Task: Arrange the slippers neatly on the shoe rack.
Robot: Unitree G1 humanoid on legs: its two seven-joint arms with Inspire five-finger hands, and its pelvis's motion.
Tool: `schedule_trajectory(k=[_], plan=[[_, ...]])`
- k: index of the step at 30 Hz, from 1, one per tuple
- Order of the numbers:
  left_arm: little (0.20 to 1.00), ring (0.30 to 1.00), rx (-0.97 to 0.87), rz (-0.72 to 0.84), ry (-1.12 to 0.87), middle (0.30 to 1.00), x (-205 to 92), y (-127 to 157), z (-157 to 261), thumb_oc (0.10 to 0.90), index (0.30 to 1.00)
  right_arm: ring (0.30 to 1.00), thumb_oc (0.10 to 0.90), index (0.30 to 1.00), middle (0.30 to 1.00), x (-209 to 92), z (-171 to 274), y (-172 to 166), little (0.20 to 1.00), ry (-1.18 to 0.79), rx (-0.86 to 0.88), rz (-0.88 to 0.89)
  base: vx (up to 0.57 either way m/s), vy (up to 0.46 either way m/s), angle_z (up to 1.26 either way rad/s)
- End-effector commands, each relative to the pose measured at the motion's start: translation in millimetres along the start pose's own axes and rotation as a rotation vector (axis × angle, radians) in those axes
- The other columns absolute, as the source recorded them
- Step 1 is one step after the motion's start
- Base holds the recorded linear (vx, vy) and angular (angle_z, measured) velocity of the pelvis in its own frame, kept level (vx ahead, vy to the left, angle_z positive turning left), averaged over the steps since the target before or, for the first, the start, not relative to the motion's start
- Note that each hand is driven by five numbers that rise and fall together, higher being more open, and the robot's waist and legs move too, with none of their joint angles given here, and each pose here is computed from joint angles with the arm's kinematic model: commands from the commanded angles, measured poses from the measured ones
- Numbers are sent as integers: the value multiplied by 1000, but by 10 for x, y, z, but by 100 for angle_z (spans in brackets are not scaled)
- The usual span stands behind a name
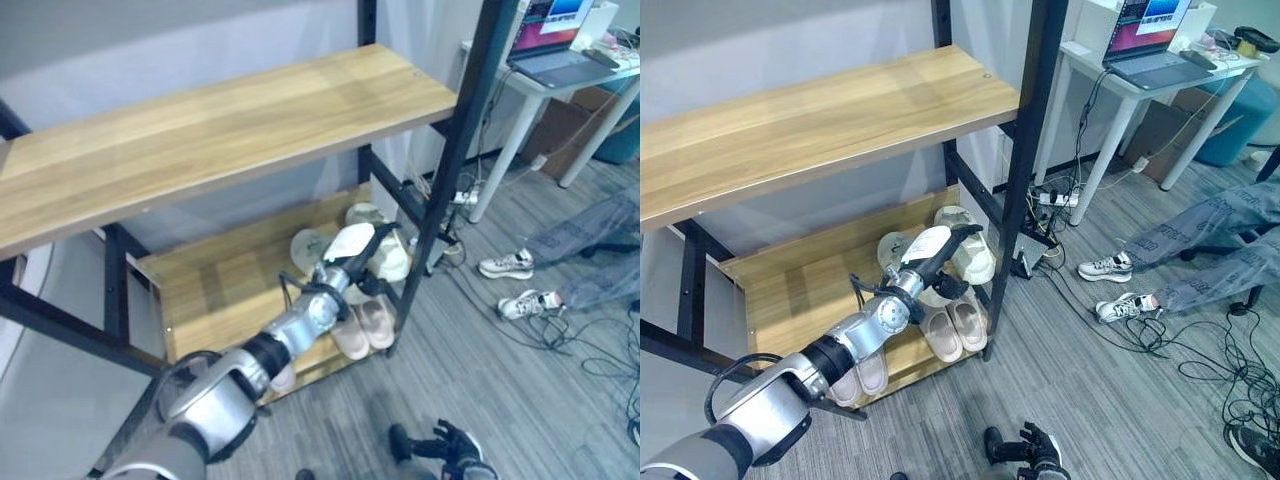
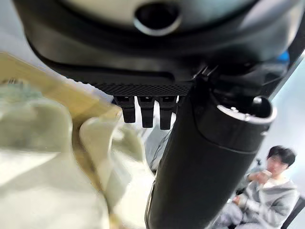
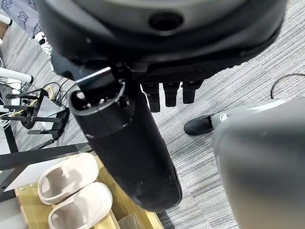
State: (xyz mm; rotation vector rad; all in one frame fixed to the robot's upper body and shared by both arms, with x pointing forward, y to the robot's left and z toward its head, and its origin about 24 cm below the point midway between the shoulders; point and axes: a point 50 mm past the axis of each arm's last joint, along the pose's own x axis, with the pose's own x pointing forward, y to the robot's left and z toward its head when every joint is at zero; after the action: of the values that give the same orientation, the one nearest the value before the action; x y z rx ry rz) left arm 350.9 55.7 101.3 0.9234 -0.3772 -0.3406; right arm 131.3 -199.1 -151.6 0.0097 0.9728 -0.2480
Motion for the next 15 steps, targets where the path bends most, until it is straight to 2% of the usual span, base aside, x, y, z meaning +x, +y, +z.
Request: schedule_trajectory(k=[1, 6, 11, 15], plan=[[900, 900, -16, 416, -278, 900, 118, 853, 453, 800, 900, 900, 800, 900, 900, 33, 228, -59, 900, -113, 31, -26, 0, 0, 0], [900, 900, -17, 488, -218, 900, -34, 945, 254, 800, 900, 900, 800, 900, 900, 36, 228, -23, 900, -108, 47, -27, 15, 13, 5], [900, 900, -72, 481, -72, 900, -127, 831, -44, 800, 900, 900, 800, 900, 900, 39, 232, 22, 900, -102, 38, -16, 4, 3, 1], [900, 900, -149, 413, 133, 900, -191, 565, -402, 800, 900, 900, 800, 900, 900, 39, 220, 34, 900, -90, 29, -9, 0, 0, 0]])
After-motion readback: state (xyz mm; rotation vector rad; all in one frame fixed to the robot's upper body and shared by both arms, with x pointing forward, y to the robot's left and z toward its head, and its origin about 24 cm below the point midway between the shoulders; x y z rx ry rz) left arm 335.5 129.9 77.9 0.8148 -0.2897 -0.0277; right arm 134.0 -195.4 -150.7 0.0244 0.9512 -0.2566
